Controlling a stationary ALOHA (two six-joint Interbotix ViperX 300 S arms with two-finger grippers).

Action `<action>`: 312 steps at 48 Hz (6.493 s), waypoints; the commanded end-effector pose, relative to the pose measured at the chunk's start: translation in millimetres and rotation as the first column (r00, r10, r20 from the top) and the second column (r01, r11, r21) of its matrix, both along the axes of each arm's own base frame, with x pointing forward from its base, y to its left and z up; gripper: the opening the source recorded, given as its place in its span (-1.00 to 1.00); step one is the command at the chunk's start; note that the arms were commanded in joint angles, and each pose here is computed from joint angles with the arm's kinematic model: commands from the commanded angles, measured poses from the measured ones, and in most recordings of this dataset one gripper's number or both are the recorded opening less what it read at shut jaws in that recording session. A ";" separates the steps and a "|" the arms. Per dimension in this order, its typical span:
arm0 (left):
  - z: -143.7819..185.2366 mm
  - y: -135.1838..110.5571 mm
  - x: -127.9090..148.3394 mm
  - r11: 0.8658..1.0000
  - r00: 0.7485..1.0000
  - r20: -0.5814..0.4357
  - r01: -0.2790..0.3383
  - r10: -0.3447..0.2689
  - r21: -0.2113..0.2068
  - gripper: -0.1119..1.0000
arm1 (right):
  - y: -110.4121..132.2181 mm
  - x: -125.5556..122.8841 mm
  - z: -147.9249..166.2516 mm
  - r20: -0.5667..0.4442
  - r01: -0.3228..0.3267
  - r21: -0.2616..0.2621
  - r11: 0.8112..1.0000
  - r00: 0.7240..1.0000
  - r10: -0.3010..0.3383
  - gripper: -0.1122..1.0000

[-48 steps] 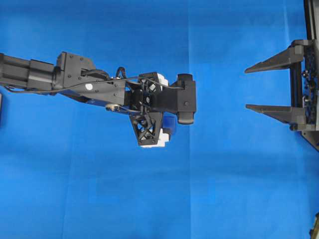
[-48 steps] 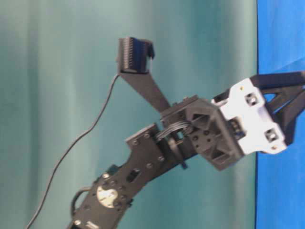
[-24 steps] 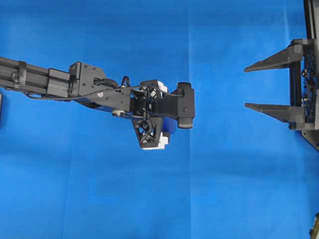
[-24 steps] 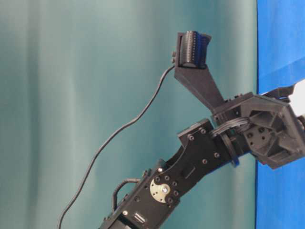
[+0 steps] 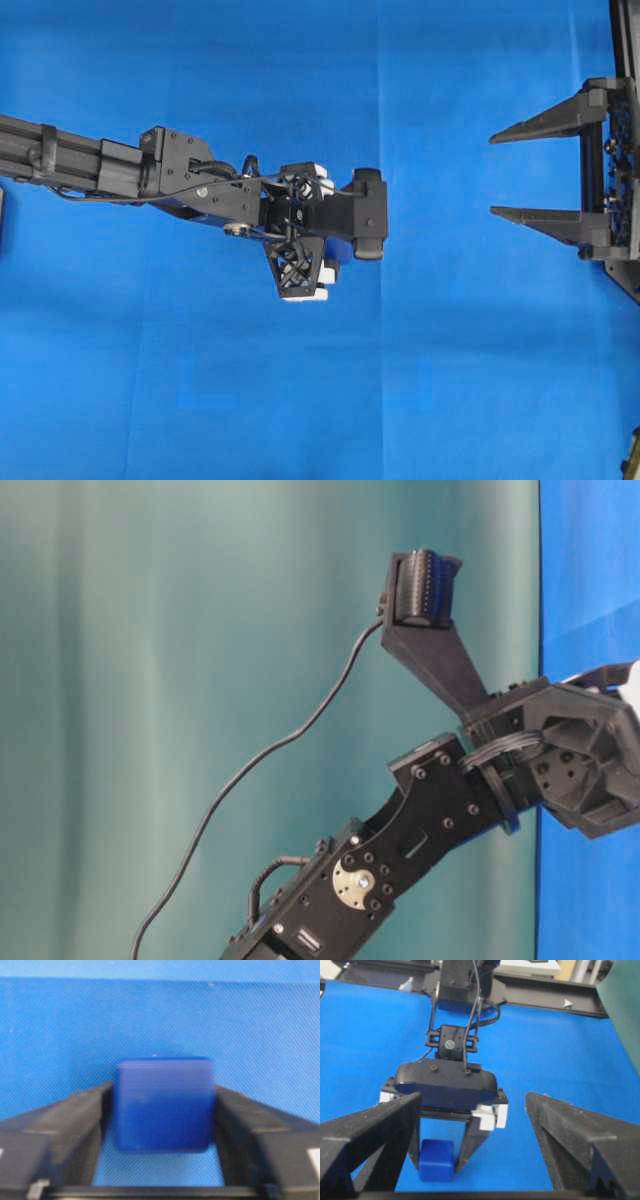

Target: Handover the blue block to the right arm after grasping it with the left arm, then place it in the designated position.

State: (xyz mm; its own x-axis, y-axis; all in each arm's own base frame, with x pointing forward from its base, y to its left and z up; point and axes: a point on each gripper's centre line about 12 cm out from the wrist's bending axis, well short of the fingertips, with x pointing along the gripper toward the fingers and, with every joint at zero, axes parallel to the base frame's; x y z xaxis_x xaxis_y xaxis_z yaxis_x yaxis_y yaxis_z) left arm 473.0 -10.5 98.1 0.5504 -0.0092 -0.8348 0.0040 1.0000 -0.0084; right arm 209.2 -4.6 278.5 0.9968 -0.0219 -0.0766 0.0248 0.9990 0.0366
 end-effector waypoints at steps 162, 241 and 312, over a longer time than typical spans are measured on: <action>229.1 0.5 -69.1 1.000 0.934 0.359 0.001 0.000 -0.003 0.08 | -1.1 3.7 16.4 0.040 0.005 0.002 1.000 0.999 -0.005 0.95; 237.6 -14.8 -158.7 0.997 0.615 0.789 0.069 -0.015 -0.035 0.08 | 5.0 12.4 31.4 0.047 -0.049 -0.488 0.871 0.995 0.083 0.94; 238.3 -14.7 -159.9 0.996 0.609 0.793 0.068 0.006 -0.059 0.08 | 14.6 14.3 39.7 0.008 -0.029 -0.981 0.194 0.982 0.187 0.93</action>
